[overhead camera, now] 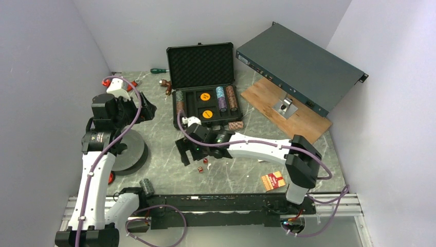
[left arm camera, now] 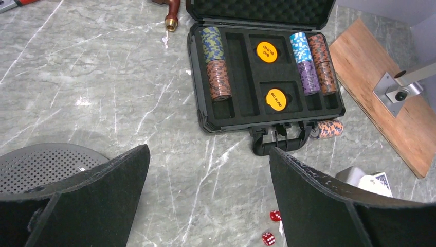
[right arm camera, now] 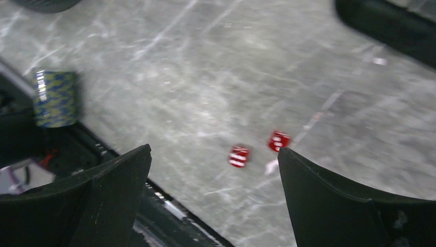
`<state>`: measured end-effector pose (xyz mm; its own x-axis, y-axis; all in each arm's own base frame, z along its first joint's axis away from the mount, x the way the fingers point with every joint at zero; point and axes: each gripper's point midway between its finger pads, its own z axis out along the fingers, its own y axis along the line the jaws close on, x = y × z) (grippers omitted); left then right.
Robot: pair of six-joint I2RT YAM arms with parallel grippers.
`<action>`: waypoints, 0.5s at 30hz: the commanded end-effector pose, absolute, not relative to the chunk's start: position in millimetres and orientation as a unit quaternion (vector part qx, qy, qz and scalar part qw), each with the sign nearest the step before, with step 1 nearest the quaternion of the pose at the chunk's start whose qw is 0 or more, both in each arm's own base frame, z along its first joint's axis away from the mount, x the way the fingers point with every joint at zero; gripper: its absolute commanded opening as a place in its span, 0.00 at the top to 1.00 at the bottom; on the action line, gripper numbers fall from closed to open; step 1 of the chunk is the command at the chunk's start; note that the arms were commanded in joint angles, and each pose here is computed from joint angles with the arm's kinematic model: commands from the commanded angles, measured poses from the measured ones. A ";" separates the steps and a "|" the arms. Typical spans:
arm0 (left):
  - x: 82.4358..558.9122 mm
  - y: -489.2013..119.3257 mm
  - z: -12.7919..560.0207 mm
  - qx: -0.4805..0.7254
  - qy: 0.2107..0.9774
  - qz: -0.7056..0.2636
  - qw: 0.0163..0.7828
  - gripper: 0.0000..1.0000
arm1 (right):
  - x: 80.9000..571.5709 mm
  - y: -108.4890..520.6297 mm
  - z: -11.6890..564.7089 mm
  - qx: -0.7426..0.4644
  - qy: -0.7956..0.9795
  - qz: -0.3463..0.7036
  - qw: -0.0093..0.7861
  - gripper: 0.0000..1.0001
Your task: Pack up texas hold em set
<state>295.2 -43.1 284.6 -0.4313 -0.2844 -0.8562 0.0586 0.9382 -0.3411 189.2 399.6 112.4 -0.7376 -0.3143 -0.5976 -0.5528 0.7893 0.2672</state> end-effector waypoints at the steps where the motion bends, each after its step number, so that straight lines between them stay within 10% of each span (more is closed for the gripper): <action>1: 294.6 -38.3 309.4 -0.078 0.812 -0.153 0.558 0.07 | 179.7 466.6 150.3 -0.242 0.866 0.337 0.279 0.03; 15: 281.1 -15.9 337.4 -0.116 0.798 -0.103 0.582 0.00 | 141.5 557.2 128.7 -0.277 0.854 0.381 0.218 0.04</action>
